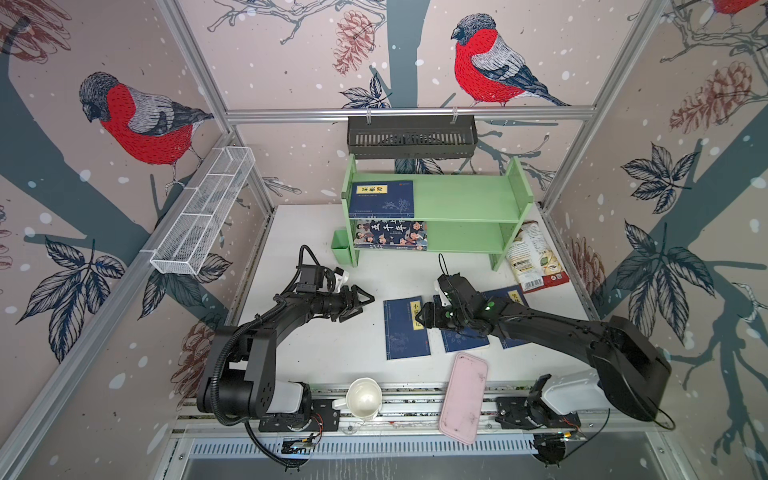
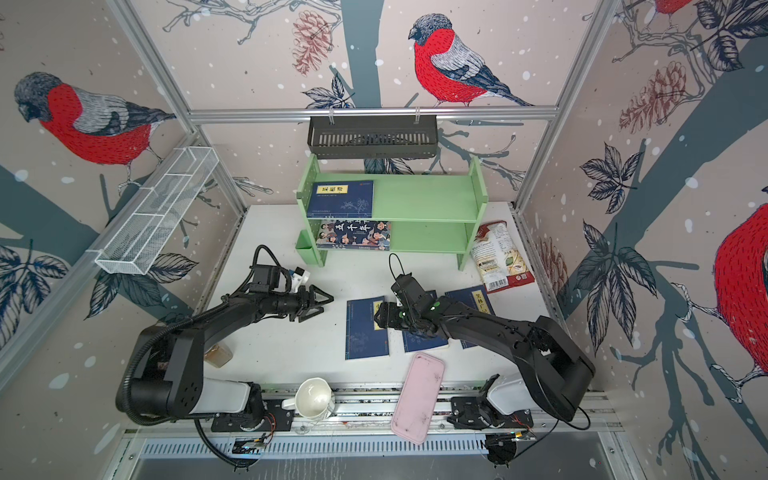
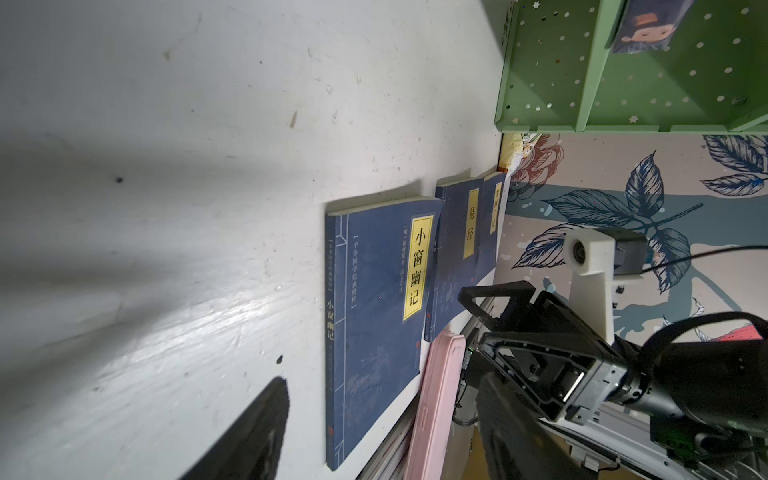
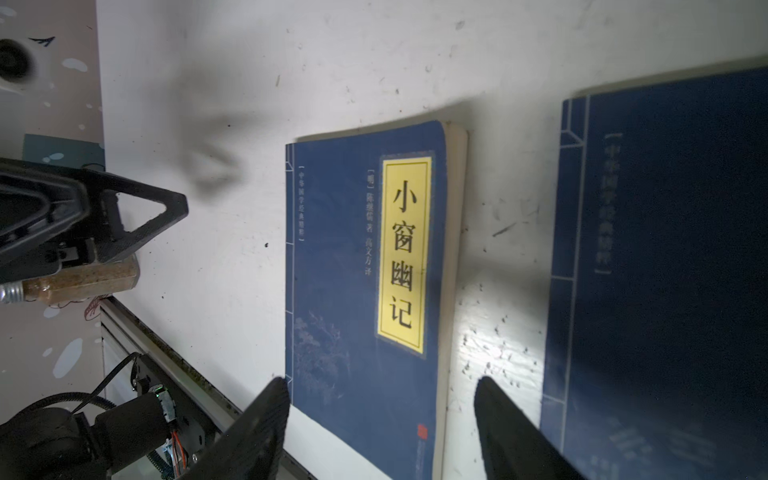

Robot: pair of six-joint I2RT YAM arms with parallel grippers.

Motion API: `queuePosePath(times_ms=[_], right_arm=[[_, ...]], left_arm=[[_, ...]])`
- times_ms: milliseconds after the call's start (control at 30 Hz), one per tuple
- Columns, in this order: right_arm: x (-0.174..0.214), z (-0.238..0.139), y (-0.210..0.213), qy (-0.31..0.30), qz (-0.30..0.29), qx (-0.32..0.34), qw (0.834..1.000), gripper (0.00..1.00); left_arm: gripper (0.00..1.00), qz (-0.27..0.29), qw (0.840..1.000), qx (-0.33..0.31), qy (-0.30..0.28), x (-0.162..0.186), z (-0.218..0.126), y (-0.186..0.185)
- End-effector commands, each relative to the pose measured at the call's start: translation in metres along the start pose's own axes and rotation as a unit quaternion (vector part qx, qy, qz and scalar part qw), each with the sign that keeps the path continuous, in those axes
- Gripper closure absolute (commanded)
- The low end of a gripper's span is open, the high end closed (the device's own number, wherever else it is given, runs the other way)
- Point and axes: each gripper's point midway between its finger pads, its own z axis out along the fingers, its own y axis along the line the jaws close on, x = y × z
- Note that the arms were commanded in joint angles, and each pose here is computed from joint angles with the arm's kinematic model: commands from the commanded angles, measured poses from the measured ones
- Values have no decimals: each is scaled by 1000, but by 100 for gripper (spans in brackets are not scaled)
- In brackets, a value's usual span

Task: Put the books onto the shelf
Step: 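Grasp the dark-blue book nearest the left gripper with both grippers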

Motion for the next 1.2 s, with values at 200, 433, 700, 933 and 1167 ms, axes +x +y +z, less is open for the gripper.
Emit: queuePosePath(times_ms=[200, 433, 700, 933, 1167], right_arm=[[7, 22, 5, 33, -1, -29, 999, 30], [11, 33, 0, 50, 5, -19, 999, 31], [12, 38, 2, 47, 13, -30, 998, 33], [9, 40, 11, 39, 20, -61, 997, 39], [4, 40, 18, 33, 21, -80, 996, 52]], left_arm=[[28, 11, 1000, -16, 22, 9, 18, 11], [28, 14, 999, -14, 43, 22, 29, 13], [28, -7, 997, -40, 62, 31, 39, 32], [29, -17, 996, -39, 75, 33, 47, 36], [31, -20, 996, -27, 84, 27, 53, 33]])
